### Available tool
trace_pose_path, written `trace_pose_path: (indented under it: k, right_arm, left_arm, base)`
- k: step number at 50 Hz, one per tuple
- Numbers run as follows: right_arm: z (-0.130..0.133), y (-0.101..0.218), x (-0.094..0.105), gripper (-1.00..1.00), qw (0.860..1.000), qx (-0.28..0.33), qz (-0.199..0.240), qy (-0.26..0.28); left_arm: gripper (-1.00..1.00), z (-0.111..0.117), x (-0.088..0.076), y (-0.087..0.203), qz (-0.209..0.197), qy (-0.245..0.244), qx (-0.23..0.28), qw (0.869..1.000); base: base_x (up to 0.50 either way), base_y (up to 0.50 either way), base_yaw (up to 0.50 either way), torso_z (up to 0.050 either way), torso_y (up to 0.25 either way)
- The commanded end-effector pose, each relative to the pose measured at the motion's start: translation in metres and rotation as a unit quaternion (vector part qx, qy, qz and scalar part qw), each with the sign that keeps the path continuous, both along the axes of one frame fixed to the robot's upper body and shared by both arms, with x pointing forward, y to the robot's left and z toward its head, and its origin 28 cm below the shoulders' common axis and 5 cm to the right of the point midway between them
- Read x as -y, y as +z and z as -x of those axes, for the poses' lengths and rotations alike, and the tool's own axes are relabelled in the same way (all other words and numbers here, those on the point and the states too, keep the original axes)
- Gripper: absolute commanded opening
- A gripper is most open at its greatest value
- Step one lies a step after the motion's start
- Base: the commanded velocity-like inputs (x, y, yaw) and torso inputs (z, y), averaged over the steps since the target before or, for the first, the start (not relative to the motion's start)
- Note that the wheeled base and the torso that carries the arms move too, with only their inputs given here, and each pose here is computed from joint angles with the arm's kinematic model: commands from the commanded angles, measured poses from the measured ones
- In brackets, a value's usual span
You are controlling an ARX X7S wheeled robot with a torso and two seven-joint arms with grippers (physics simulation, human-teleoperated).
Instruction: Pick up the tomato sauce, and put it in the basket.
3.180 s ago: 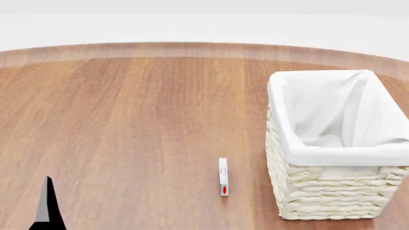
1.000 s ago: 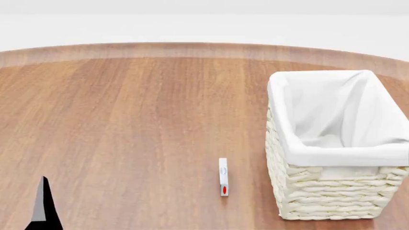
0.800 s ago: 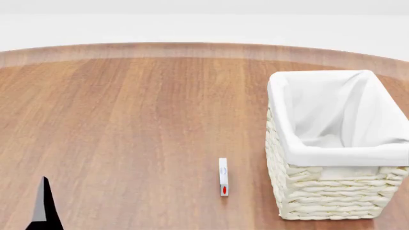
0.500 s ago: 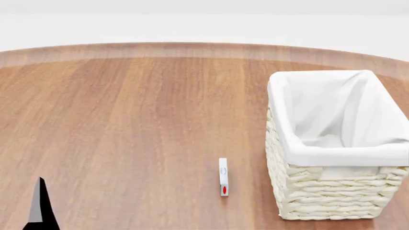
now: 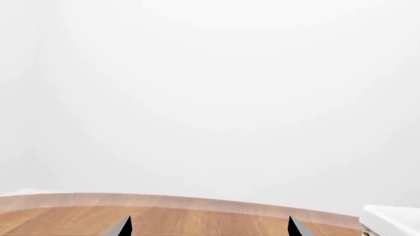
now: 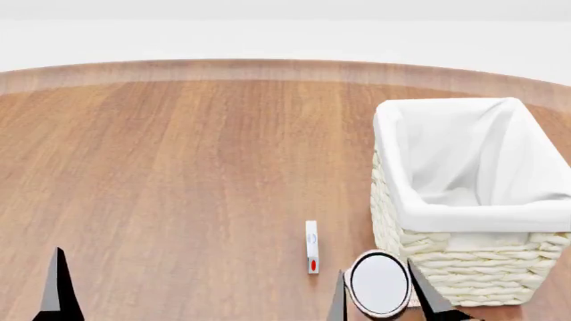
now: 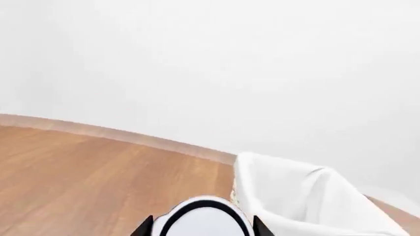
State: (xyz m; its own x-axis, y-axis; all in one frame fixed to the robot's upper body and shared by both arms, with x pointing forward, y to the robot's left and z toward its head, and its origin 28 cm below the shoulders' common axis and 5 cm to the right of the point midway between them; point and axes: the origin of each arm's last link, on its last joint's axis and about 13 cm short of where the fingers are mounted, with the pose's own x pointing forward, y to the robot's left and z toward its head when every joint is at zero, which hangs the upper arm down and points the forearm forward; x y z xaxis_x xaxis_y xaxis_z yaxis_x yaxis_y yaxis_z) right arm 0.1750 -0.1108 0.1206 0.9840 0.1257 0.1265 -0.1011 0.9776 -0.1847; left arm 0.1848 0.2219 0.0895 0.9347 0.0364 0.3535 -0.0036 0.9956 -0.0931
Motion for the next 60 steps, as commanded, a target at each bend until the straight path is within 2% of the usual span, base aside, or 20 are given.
trace_pose_path:
  k: [1, 11, 25, 32, 34, 40, 47, 48, 53, 60]
  right_arm:
    - [-0.024, 0.043, 0.004, -1.00, 0.991, 0.126, 0.051, -0.004]
    - [-0.046, 0.072, 0.002, -1.00, 0.979, 0.191, 0.065, 0.008]
    - [-0.074, 0.089, 0.002, -1.00, 0.974, 0.214, 0.077, 0.011]
    - [-0.122, 0.094, 0.020, -1.00, 0.972, 0.213, 0.090, -0.045]
    - [-0.143, 0.103, 0.029, -1.00, 0.972, 0.205, 0.091, -0.071]
    - [-0.182, 0.119, 0.045, -1.00, 0.968, 0.200, 0.099, -0.114]
    - [-0.207, 0.147, 0.059, -1.00, 0.962, 0.210, 0.091, -0.150]
    - [-0.211, 0.151, 0.061, -1.00, 0.965, 0.202, 0.077, -0.147]
    - [-0.226, 0.161, 0.069, -1.00, 0.969, 0.183, 0.059, -0.156]
    - [-0.240, 0.162, 0.079, -1.00, 0.976, 0.146, 0.023, -0.159]
  left_arm:
    - [1.00, -0.001, 0.000, -0.002, -0.001, 0.002, -0.003, 1.000]
    - [1.00, -0.001, 0.002, -0.004, -0.004, 0.002, -0.007, 1.000]
    - [1.00, -0.002, 0.003, -0.006, -0.003, -0.003, -0.011, 1.000]
    - [1.00, -0.001, 0.003, -0.007, -0.005, -0.002, -0.012, 1.000]
    - [1.00, -0.001, 0.003, -0.007, -0.005, -0.002, -0.012, 1.000]
    - [1.00, 0.001, 0.003, -0.007, -0.007, -0.002, -0.014, 1.000]
    - [1.00, 0.000, 0.003, -0.008, -0.010, -0.001, -0.016, 1.000]
    - [1.00, 0.000, 0.003, -0.008, -0.011, -0.002, -0.017, 1.000]
    - [1.00, 0.000, 0.004, -0.008, -0.013, -0.004, -0.016, 1.000]
    - [1.00, 0.000, 0.004, -0.008, -0.015, -0.005, -0.016, 1.000]
  base:
    - [0.00, 0.00, 0.00, 0.000, 0.000]
    - [0.00, 0.00, 0.00, 0.000, 0.000]
    - [0.00, 0.00, 0.00, 0.000, 0.000]
    - [0.00, 0.00, 0.00, 0.000, 0.000]
    - [0.00, 0.00, 0.00, 0.000, 0.000]
    - [0.00, 0.00, 0.00, 0.000, 0.000]
    - [0.00, 0.00, 0.00, 0.000, 0.000]
    - [0.00, 0.00, 0.00, 0.000, 0.000]
    - [0.00, 0.00, 0.00, 0.000, 0.002]
    - [0.00, 0.00, 0.00, 0.000, 0.000]
